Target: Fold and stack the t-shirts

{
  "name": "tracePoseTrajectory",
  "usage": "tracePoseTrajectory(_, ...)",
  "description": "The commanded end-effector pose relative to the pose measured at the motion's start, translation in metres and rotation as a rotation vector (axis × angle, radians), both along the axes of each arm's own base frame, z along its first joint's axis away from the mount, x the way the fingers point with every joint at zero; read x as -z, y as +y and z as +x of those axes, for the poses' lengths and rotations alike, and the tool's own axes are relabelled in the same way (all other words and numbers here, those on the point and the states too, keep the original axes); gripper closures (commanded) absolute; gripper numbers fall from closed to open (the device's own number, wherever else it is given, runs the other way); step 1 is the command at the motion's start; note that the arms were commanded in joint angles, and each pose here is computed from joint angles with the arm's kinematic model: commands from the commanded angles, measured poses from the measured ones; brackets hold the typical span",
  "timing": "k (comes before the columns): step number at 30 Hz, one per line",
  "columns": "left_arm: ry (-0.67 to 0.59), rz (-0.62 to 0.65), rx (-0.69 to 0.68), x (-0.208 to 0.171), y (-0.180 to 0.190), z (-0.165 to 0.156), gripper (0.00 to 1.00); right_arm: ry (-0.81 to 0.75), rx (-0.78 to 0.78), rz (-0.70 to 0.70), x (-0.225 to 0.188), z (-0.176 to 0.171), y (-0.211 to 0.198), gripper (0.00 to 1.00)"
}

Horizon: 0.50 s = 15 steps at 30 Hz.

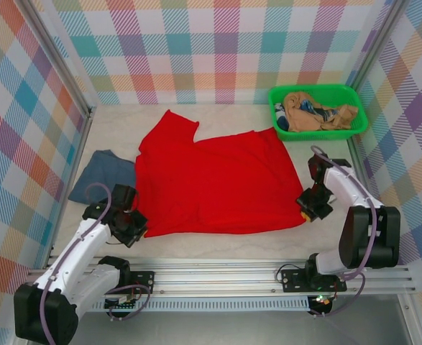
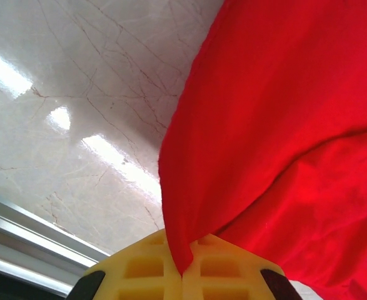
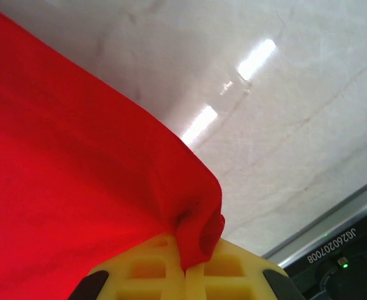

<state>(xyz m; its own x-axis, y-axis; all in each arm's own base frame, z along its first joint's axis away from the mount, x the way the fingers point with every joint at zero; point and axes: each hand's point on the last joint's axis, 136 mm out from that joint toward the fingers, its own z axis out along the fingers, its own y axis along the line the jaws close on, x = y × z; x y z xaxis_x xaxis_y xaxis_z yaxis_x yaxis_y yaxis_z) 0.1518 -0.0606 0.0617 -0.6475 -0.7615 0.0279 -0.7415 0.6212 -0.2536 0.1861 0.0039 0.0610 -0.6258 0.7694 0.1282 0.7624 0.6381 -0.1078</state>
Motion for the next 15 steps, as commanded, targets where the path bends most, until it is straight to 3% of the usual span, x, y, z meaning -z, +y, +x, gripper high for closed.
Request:
tracePoseTrajectory(1,0.079,0.026,-0.016,0.018,0.000,-0.011,1.00,0.082,0.058,0.003,0.012,-0.012,0.001,0.99)
tracePoseTrajectory(2,0.095,0.031,-0.022,0.021,0.000,-0.011,0.97,0.097,0.060,-0.002,0.015,-0.012,0.000,0.98)
tracePoseTrajectory(3,0.120,0.041,-0.030,0.023,0.002,-0.013,0.86,0.111,0.063,-0.013,0.019,-0.011,-0.002,0.93)
tracePoseTrajectory(4,0.145,0.058,-0.037,0.024,0.004,-0.015,0.78,0.120,0.067,-0.028,0.019,-0.011,-0.004,0.85)
tracePoseTrajectory(6,0.157,0.078,-0.041,0.017,0.006,-0.014,0.72,0.116,0.073,-0.062,0.014,-0.008,-0.011,0.67)
tracePoseTrajectory(9,0.091,0.162,-0.069,-0.018,0.021,-0.001,0.50,0.058,0.067,-0.154,-0.007,-0.002,-0.027,0.45)
tracePoseTrajectory(12,-0.031,0.202,-0.086,-0.057,0.030,0.032,0.46,-0.043,0.040,-0.208,-0.032,0.014,-0.038,0.44)
tracePoseTrajectory(15,-0.100,0.145,-0.071,-0.065,0.024,0.087,0.47,-0.247,-0.058,-0.102,-0.043,0.054,-0.020,0.58)
